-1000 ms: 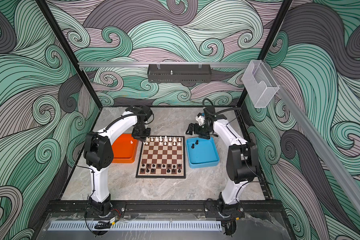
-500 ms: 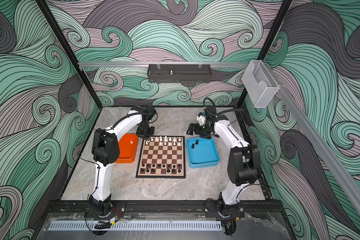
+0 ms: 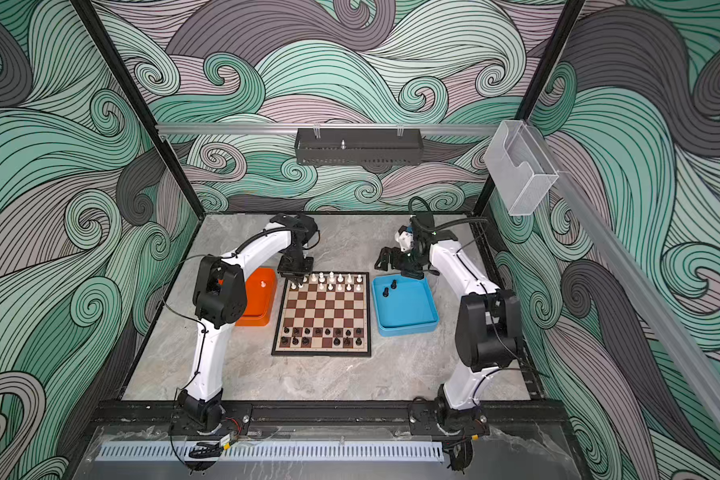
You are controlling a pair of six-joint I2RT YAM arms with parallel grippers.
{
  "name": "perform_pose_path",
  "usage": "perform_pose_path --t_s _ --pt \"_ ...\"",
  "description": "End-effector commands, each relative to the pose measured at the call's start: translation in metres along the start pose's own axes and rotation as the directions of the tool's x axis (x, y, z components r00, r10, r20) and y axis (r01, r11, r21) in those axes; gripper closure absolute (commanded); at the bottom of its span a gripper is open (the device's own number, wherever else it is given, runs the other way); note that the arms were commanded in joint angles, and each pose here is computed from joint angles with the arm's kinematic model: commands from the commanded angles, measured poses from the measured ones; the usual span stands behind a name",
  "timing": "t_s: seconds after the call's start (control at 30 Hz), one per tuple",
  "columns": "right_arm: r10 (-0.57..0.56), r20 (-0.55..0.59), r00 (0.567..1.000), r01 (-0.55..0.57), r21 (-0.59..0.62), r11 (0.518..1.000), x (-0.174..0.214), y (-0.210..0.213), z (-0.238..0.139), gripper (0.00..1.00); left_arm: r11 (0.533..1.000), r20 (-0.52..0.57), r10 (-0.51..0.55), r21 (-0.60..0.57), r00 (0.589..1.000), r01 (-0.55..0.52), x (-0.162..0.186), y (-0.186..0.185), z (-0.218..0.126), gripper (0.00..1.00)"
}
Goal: Set up the chess pieces on the board
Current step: 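Carry the white pawn over the board's far rows with the left gripper, then lower the white pawn onto an empty far-row square with the left gripper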
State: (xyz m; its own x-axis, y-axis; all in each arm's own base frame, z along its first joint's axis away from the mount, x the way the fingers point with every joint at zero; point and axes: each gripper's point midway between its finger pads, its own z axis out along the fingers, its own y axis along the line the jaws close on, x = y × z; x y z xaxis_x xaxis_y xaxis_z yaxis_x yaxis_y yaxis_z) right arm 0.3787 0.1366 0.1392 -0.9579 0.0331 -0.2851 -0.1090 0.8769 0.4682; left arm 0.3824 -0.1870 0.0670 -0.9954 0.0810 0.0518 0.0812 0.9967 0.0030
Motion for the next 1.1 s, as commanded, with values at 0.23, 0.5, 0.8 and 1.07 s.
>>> perform_pose_path --t_s 0.23,0.5,0.8,1.07 --pt "-0.004 -0.003 1.000 0.005 0.011 1.000 0.003 -0.005 -0.003 0.00 1.000 0.000 -0.004 0.006 1.000 0.004 -0.005 -0.007 0.005 0.84" --pt "-0.003 -0.002 1.000 0.003 0.011 1.000 0.003 -0.005 -0.004 0.00 1.000 -0.007 -0.007 0.011 1.000 0.007 -0.006 -0.009 0.010 0.84" --pt "-0.003 -0.002 1.000 0.003 0.012 1.000 0.003 -0.006 -0.004 0.01 1.000 -0.004 -0.009 0.015 1.000 0.009 -0.008 -0.011 0.013 0.85" --pt "0.002 -0.005 1.000 -0.002 0.014 1.000 0.003 -0.007 -0.003 0.00 1.000 -0.005 -0.009 0.017 1.000 0.009 -0.009 -0.011 0.015 0.84"
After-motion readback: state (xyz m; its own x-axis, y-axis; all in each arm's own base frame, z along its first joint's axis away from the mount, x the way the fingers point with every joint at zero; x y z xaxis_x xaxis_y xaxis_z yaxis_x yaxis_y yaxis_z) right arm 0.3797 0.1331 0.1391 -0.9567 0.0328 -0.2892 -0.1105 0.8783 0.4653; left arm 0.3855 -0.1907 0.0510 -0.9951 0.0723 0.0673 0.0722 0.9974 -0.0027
